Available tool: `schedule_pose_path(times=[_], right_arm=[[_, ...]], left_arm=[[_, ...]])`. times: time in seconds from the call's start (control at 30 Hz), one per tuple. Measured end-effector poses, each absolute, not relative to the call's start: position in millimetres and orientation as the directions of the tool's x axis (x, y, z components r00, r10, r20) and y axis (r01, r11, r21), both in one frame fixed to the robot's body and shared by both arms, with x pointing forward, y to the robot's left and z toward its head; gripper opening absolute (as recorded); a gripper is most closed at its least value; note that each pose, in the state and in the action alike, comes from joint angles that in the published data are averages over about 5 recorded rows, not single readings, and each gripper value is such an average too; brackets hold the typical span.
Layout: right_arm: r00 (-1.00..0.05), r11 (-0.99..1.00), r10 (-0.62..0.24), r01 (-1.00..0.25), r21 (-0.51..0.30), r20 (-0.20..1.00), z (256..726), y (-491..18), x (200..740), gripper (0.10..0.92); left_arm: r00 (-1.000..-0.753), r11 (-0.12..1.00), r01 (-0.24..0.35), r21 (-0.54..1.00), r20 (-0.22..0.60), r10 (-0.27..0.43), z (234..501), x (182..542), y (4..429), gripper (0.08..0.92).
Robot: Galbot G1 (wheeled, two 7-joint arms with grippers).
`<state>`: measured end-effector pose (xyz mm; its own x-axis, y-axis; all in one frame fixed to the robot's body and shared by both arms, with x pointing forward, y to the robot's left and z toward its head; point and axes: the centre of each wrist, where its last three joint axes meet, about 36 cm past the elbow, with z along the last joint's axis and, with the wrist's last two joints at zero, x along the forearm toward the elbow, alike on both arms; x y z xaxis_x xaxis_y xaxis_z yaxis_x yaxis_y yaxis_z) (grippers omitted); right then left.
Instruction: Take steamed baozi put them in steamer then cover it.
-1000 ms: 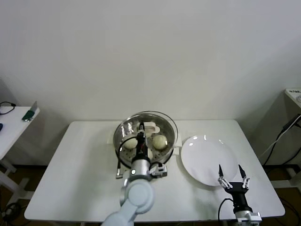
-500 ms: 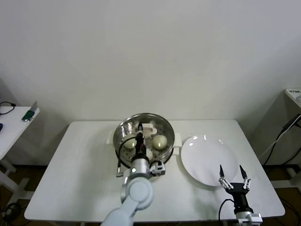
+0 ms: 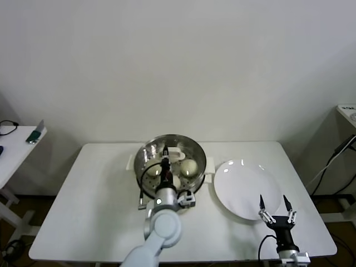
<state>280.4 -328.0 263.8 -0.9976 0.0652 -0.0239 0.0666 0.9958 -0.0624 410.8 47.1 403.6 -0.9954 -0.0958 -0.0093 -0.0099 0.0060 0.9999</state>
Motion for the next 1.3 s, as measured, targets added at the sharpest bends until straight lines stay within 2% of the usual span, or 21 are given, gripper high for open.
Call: schedule_pose_path(times=[0.1,0.17,0.5,0.87,1.1,1.3], right_arm=[[-0.997,0.996,0.066,0.067,-0.061,-0.027,265.0,-327.6,281.7,0.823],[-0.998,0.996,0.066,0.067,-0.058,-0.025,265.9,-327.3,281.9,0.823],[-0.994,0.995,0.094,0.093,-0.035,0.055,269.7,-325.7,275.8,0.823],[-0.992,0.996,0.084,0.082,-0.030,0.093,272.6,-322.5,276.0,0.823],[-0.995,0.997,0.058,0.054,-0.049,0.083,271.4,-316.4,279.5,0.823],[-0.996,0.997,0.043,0.038,-0.061,0.080,267.5,-313.2,280.3,0.823]], left_arm=[[-0.995,0.012,-0.010,1.000,-0.009,-0.096,404.3,410.3,47.8,0.154],[-0.996,0.018,-0.007,1.000,-0.005,-0.095,405.4,409.3,48.8,0.195],[-0.998,0.104,0.014,0.994,0.020,-0.052,427.7,389.0,53.1,0.480],[-0.999,0.274,-0.028,0.961,-0.039,0.033,461.1,354.7,85.2,0.787],[-0.998,0.488,-0.027,0.873,-0.050,0.034,462.3,346.7,142.3,0.822],[-1.000,0.703,-0.009,0.711,-0.025,0.013,449.6,341.8,207.7,0.823]])
